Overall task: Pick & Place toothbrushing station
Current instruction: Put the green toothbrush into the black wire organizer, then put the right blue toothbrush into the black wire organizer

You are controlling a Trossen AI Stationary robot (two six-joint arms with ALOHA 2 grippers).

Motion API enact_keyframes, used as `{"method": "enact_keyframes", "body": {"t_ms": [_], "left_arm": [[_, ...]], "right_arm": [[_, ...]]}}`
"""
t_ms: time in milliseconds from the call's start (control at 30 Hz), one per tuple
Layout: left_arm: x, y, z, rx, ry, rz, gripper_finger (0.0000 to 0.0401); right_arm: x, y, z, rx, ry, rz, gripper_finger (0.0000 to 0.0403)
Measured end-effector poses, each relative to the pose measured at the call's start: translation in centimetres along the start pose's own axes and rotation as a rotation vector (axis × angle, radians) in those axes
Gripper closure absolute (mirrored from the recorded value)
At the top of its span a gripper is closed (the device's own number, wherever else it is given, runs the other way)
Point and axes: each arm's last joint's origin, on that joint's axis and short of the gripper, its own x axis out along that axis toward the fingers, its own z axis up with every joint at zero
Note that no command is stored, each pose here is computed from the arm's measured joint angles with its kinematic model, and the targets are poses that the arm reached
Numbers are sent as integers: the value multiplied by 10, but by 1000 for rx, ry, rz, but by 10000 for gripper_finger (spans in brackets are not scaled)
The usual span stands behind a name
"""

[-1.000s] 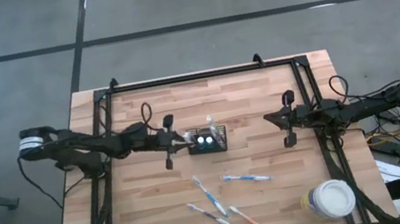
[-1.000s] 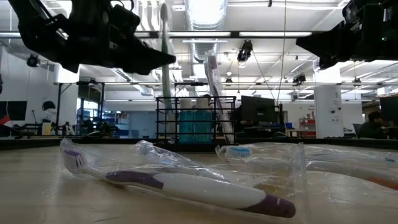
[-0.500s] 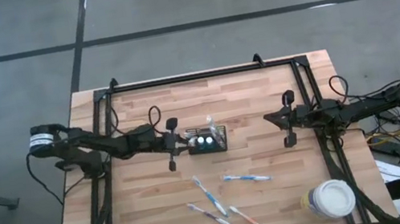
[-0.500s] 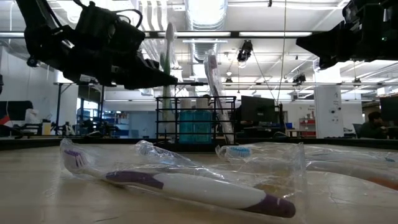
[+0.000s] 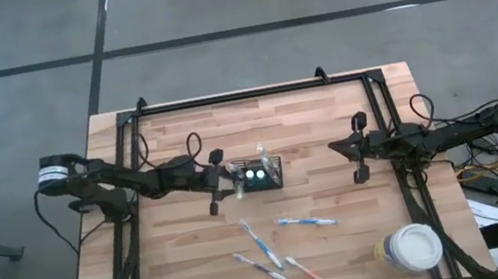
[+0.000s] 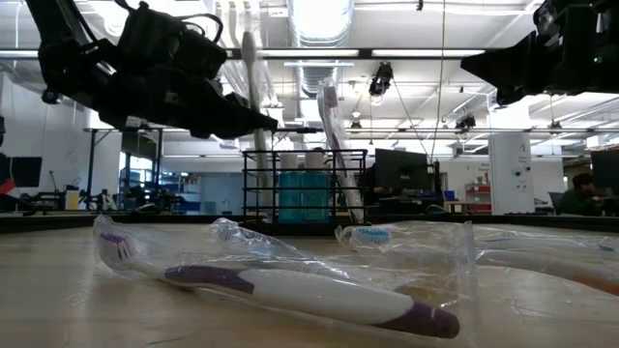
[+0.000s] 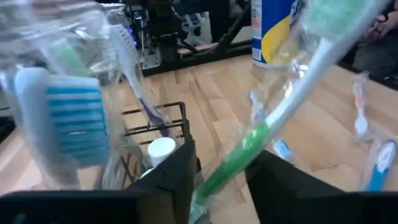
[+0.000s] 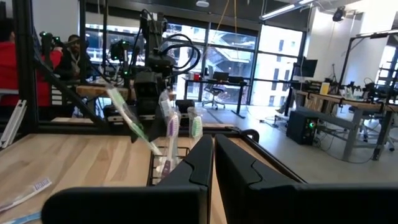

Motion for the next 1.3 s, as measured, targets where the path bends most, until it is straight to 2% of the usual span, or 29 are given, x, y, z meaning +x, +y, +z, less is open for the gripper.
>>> {"method": "enact_keyframes", "body": {"t_ms": [200,367,800,1033,1167,1300], "left_arm": [[1,5,8,-69,-28,19,204],[3,10,13,-99,-47,33,180],[0,14,21,-89,-70,58,181],[-16,13,44,-70,-121,23,179],[-25,13,50,-63,-90,69,175],[-36,13,63,-18,-144,87,174]], "right_arm": [[0,0,0,4,0,0,390],[0,0,0,8,0,0,390],[0,0,0,7,3,1,390],[0,0,0,7,3,1,390],[0,0,0,7,2,1,390],[0,0,0,8,2,1,390]]}}
